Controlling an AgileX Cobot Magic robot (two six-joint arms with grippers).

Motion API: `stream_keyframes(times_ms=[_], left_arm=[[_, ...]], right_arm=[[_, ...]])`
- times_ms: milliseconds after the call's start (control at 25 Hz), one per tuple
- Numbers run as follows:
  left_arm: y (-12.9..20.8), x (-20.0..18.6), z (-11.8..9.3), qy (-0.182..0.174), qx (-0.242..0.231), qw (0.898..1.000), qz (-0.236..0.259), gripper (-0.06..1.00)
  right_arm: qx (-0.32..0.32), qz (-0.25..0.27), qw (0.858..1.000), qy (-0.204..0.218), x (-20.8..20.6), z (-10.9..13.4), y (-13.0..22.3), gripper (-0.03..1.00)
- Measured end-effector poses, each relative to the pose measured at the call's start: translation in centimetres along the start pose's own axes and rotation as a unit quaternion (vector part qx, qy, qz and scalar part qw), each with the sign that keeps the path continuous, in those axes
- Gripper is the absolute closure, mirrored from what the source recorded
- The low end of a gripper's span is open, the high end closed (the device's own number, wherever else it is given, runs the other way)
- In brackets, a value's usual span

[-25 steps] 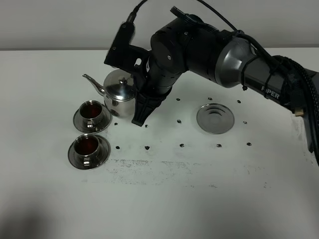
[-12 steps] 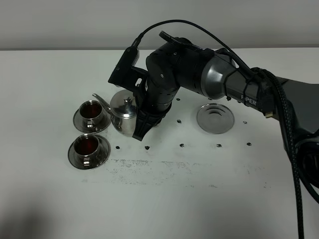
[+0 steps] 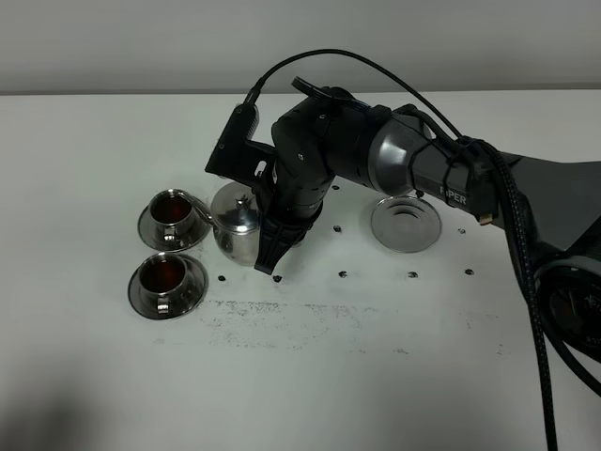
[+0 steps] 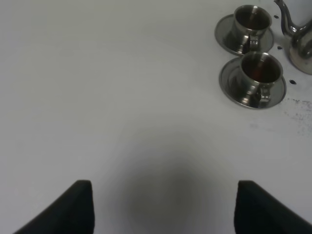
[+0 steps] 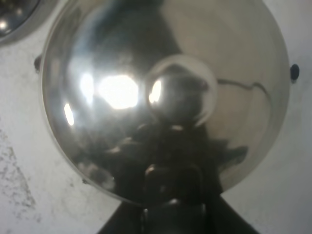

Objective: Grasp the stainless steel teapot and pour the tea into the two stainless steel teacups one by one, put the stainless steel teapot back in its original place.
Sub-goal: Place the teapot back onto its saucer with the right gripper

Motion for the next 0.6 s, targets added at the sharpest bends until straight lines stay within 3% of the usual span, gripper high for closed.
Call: stream_keyframes(times_ms=[320,600], left_arm=[[0.0,0.0,0.0,0.000,0.000,1.000,0.000,0.36],[0.0,0.0,0.0,0.000,0.000,1.000,0.000,0.36]], right_arm=[[0.004,0.011,1.000,-0.002,-2.2,-0.2,0.3,0.78],[0.071,-0.013,0.997,0.017,-7.0,-2.8,3.5,0.78]])
Point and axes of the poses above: a point on each arm's last joint axis where the gripper is mounted, x pointing out along that axis toward the gripper, z along the wrist's bending axis when the last joint is at zero, y = z × x, the point moved 6 cm from there along x, pointing out along that axis toward the gripper, and after that the axes turned 4 degrees about x, right-handed, at the moved point
